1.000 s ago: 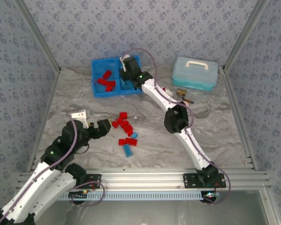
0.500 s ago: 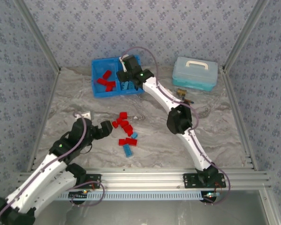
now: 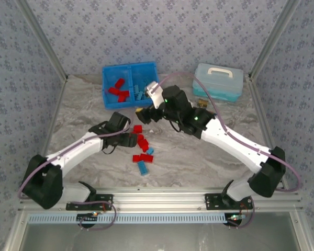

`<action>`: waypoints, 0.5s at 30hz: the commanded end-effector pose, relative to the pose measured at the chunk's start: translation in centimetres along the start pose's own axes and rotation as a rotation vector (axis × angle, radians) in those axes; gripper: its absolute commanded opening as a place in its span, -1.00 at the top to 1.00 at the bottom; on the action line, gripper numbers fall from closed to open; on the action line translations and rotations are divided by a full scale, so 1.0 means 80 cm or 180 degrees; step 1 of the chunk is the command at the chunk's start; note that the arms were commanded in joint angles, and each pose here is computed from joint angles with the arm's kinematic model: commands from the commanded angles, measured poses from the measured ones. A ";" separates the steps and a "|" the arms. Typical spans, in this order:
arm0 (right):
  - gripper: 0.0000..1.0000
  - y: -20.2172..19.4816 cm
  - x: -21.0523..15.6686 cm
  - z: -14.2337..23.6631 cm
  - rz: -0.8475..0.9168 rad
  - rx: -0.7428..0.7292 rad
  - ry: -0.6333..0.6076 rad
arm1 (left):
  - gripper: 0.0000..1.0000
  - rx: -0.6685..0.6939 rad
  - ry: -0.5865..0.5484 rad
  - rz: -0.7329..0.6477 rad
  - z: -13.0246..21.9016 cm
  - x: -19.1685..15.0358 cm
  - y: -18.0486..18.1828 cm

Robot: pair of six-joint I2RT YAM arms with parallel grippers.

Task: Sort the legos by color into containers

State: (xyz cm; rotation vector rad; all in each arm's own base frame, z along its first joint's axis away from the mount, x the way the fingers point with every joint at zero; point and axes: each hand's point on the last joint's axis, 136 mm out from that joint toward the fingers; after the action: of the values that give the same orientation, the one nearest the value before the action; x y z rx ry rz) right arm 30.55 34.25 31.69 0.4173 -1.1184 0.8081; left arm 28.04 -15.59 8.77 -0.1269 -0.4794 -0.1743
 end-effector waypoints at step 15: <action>-0.96 -0.012 -0.072 0.066 -0.0514 -0.0329 0.0240 | -0.05 -0.0289 0.0263 -0.0775 -0.056 0.016 -0.003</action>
State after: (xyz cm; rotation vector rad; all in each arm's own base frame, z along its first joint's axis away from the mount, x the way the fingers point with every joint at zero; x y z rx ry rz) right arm 26.85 28.89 28.57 0.4030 -1.0424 0.6578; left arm 30.41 -15.83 5.33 -0.1165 -0.3996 -0.4044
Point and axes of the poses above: each hand's point on the last joint's axis, 136 mm out from that joint toward the fingers, its own z axis back along the fingers, its own y axis along the line the jaws close on, x = y × z, and after that the axes turned 4 degrees about z, right-handed
